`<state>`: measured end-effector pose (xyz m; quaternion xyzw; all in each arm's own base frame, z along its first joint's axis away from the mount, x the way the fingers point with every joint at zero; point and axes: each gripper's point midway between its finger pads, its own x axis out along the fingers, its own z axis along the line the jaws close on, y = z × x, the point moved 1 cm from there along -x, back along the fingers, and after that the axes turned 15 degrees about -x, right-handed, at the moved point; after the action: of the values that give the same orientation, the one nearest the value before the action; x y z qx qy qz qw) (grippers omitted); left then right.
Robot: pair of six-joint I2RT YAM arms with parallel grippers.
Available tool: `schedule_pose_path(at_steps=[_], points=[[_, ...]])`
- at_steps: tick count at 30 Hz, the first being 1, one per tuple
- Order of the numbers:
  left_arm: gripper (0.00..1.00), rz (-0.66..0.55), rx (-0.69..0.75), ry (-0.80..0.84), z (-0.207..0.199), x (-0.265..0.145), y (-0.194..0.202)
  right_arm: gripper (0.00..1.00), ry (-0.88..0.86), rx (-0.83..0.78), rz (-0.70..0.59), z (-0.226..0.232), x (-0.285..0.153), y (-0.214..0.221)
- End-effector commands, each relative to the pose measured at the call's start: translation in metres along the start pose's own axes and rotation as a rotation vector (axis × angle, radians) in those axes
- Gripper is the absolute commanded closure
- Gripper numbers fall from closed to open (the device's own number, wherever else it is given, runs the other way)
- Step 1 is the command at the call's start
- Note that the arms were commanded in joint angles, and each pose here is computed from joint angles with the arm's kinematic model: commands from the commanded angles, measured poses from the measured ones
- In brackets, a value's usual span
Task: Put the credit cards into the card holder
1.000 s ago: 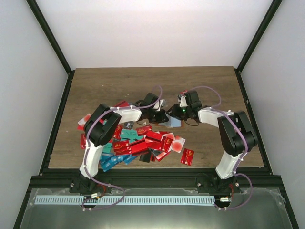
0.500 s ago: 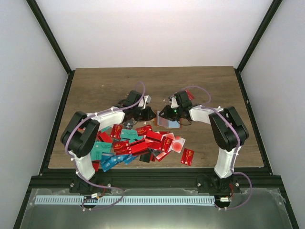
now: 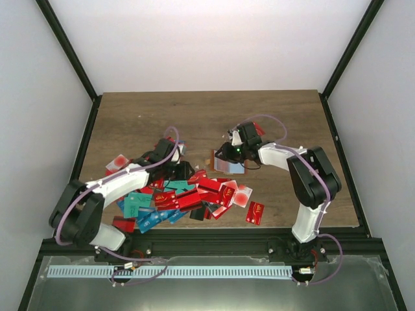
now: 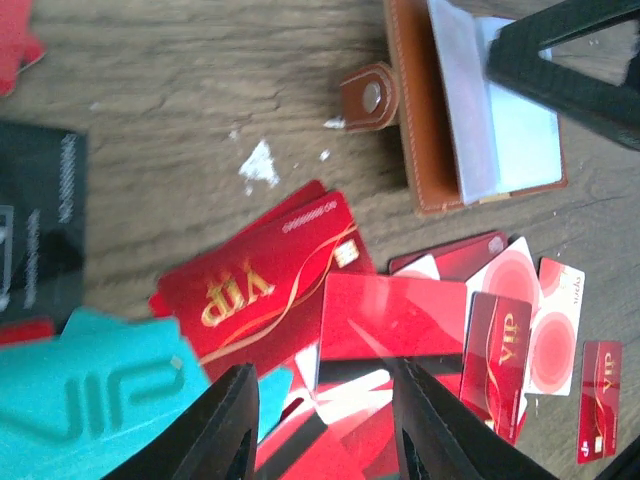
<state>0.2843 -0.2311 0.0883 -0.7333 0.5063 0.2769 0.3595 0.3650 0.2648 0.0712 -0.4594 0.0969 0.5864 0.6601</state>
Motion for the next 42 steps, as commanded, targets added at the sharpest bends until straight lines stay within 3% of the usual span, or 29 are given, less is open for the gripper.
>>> schedule_pose_path(at_steps=[1, 12, 20, 27, 42], points=[[0.59, -0.023, -0.011, -0.047, 0.016, -0.019, 0.012, 0.73, -0.025, -0.075, -0.047, 0.023, -0.024, -0.008], [0.54, 0.001, -0.027, -0.049, 0.036, -0.032, 0.047, 0.67, 0.037, -0.062, -0.031, 0.024, -0.072, 0.053], [0.57, 0.081, 0.021, 0.061, 0.008, -0.007, 0.072, 0.59, -0.06, -0.054, 0.029, 0.03, -0.071, 0.091], [0.58, 0.076, 0.018, 0.049, 0.001, 0.011, 0.068, 0.58, -0.182, -0.039, 0.035, 0.044, -0.06, 0.096], [0.54, 0.137, -0.067, 0.109, -0.008, 0.036, 0.082, 0.59, -0.19, -0.127, 0.056, 0.039, -0.023, 0.073]])
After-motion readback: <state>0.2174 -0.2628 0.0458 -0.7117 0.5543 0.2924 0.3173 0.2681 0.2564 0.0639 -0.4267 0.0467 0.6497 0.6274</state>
